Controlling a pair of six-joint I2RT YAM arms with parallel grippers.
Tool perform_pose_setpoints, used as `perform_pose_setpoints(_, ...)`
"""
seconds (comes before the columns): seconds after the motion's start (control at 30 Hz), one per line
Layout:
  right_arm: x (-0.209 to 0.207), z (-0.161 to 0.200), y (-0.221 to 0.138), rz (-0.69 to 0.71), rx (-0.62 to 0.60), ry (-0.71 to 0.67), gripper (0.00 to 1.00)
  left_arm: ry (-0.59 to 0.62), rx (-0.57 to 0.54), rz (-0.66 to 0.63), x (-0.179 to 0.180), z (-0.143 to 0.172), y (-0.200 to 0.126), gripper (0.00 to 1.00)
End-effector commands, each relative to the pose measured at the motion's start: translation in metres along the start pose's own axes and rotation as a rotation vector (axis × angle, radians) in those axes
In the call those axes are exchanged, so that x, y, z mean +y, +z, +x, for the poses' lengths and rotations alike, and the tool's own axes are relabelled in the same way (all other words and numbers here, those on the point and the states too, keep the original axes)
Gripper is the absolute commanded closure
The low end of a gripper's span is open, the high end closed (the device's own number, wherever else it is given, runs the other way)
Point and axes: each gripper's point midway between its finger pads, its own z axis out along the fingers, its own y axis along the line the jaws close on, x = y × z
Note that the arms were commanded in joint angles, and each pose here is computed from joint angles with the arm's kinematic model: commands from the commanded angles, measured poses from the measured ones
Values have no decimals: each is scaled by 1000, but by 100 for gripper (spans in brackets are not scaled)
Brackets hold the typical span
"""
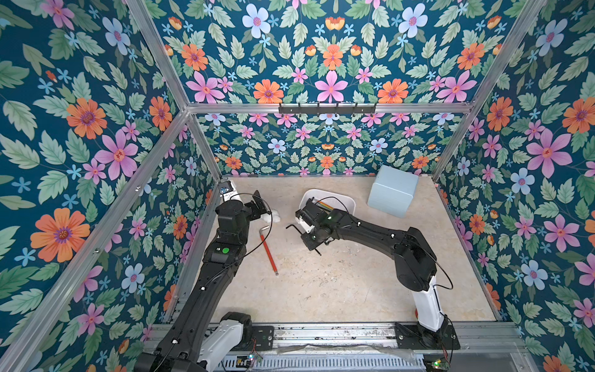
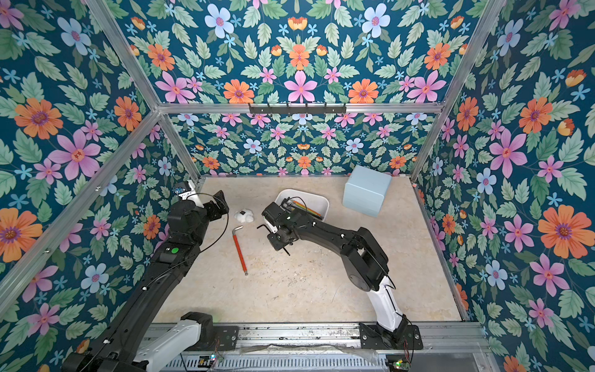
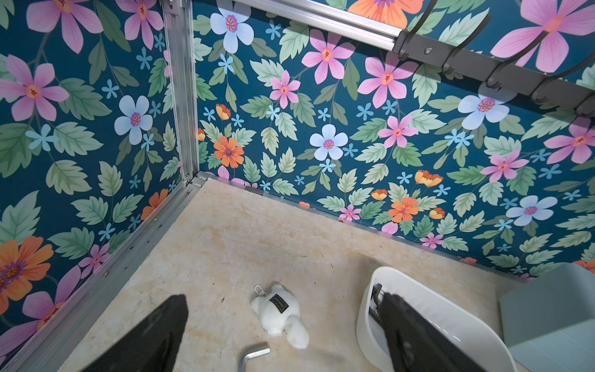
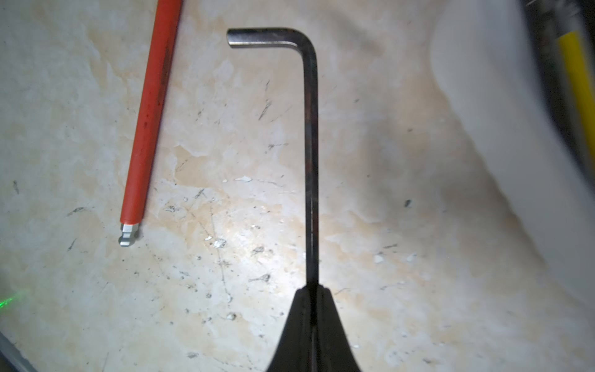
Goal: Put the hex key on the desktop into the storage box
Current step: Place the Allen key in the storage box.
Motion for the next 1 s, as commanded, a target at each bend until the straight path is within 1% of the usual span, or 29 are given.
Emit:
perform_pose_setpoints(0.0, -30, -20, -19, 56, -83, -63, 100, 6, -2, -10, 2, -2, -1, 1)
perform_pose_setpoints(0.1, -60, -33, -34, 96, -145, -63, 100, 8, -1, -13, 3, -1, -2, 0)
perform_pose_setpoints(0.17, -79, -38, -40, 122, -166, -69, 100, 9, -1, -16, 3, -1, -2, 0)
perform_pose_setpoints(0.37, -120, -48, -35, 174, -169, -119, 100, 11, 3, -14, 3, 1, -1, 1)
perform_pose_setpoints(0.47, -138, -50, -23, 193, -154, -125, 100, 11, 5, -15, 3, 2, -1, 1)
perform_pose_setpoints(0.6, -155, -48, 0, 219, -100, -149, 100, 12, 8, -17, 4, 4, 0, 1)
perform_pose_setpoints(0.73, -163, -49, 24, 221, -73, -166, 100, 12, 10, -18, 4, 4, 0, 1)
perform_pose_setpoints(0.97, -172, -46, 60, 206, -19, -154, 100, 22, 12, -30, 7, 6, 0, 0)
